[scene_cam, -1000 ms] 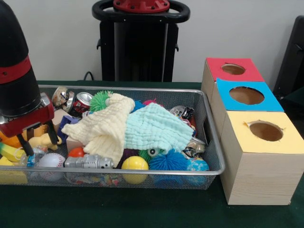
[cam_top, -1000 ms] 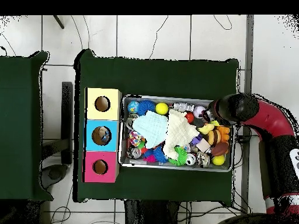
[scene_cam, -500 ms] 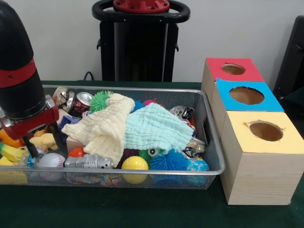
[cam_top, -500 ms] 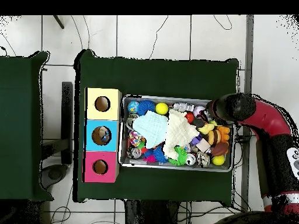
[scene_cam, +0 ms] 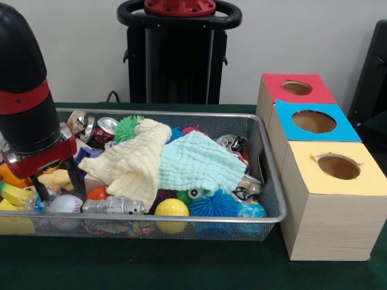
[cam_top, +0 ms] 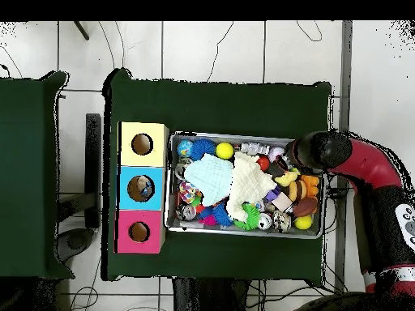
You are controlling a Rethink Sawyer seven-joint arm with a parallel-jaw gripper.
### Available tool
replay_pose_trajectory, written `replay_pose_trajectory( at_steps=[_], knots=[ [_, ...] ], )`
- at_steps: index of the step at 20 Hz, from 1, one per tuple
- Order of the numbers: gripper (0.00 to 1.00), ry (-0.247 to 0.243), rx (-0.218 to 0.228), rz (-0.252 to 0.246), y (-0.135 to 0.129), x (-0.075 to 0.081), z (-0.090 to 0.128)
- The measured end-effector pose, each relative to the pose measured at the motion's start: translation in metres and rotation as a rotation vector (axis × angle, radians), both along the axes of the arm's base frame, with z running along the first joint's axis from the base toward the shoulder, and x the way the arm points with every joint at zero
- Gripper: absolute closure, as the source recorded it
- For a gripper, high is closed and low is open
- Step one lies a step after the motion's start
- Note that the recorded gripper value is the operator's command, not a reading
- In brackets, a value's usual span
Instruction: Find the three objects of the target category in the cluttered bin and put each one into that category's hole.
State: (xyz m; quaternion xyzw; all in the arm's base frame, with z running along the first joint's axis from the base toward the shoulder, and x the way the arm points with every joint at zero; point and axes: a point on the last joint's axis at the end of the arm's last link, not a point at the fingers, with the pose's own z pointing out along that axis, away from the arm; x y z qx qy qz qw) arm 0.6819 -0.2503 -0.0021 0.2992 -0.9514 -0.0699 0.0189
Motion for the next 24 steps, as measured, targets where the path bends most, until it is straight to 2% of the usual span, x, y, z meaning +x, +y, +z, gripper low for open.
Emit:
replay_pose_trajectory(
  at_steps=[10, 24],
  knots=[
    [0.00, -0.003, -0.046, 0.032, -0.006, -0.002, 0.007],
    [0.00, -0.012, -0.067, 0.052, -0.003, 0.003, 0.015]
  ],
)
